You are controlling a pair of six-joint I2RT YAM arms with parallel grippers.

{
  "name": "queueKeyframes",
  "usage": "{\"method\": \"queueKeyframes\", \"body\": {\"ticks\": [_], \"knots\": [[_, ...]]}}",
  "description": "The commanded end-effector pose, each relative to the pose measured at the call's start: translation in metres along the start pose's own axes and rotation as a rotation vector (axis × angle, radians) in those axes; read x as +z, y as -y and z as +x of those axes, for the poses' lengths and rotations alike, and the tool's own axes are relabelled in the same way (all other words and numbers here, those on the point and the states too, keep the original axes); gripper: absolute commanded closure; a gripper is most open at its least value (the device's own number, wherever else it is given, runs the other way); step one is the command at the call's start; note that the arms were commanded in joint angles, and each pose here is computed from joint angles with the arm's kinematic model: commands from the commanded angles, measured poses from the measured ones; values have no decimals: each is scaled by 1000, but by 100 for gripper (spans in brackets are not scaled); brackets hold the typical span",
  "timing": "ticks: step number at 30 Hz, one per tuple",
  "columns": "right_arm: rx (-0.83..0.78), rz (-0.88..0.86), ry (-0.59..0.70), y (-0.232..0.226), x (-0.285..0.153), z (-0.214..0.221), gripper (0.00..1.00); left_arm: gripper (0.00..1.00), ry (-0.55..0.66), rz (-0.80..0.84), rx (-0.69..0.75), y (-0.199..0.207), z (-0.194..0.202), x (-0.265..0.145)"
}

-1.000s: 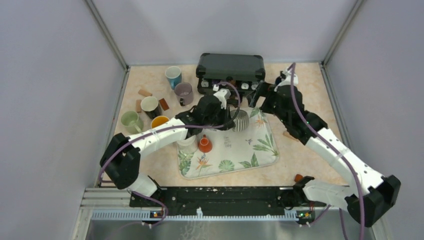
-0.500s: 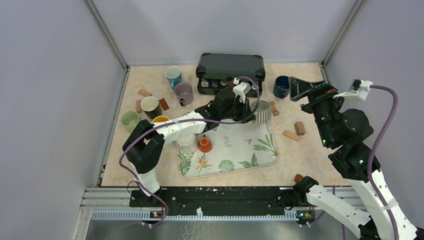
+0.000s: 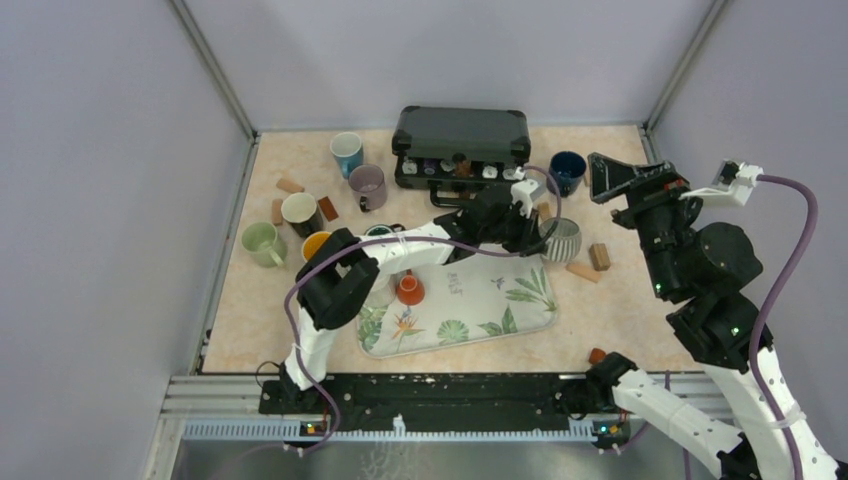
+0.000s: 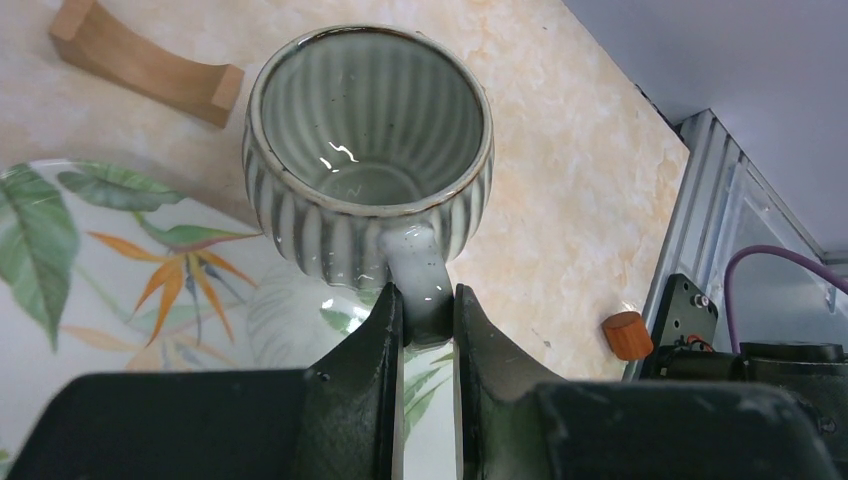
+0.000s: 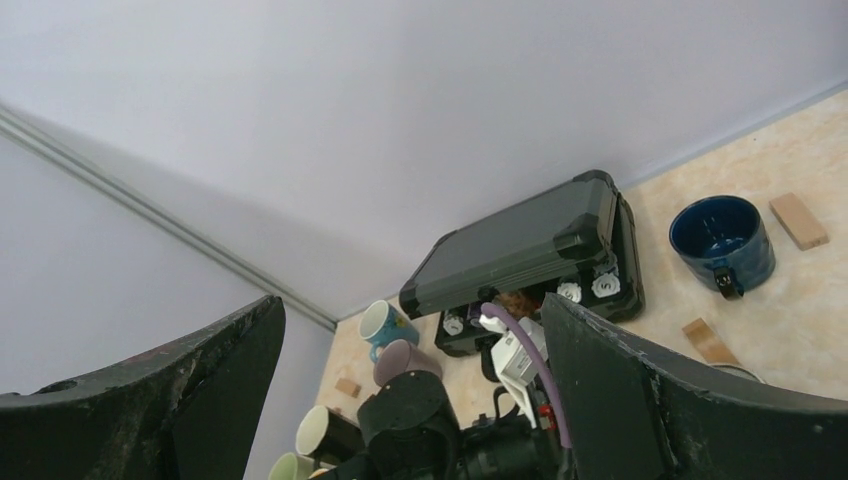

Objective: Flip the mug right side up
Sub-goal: Place the cup at the corner of the board.

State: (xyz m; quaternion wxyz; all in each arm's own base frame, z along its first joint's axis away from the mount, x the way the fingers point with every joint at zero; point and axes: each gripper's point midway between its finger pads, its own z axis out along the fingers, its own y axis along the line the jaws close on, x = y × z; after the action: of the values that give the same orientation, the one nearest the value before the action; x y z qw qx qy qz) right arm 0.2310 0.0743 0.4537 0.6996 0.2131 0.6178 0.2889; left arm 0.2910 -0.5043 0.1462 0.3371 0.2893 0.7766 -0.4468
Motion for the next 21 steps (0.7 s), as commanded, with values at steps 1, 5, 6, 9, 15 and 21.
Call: {"method": "queueKeyframes", "body": {"ticks": [1, 5, 6, 9, 15, 21], "knots": [[15, -22, 27, -7, -6, -16, 1, 100, 129, 116, 64, 37, -52, 8], [10, -21, 17, -6, -6, -13, 1, 100, 92, 106, 25, 31, -42, 22], [8, -21, 15, -6, -7, -13, 1, 100, 88, 102, 17, 29, -41, 24], [1, -23, 16, -6, -9, -15, 1, 100, 78, 88, 4, 22, -34, 31], [-16, -32, -4, -5, -10, -10, 1, 100, 102, 74, 10, 14, -34, 39], [-25, -41, -2, -4, -11, -8, 1, 100, 100, 62, 66, 3, -34, 52]]}}
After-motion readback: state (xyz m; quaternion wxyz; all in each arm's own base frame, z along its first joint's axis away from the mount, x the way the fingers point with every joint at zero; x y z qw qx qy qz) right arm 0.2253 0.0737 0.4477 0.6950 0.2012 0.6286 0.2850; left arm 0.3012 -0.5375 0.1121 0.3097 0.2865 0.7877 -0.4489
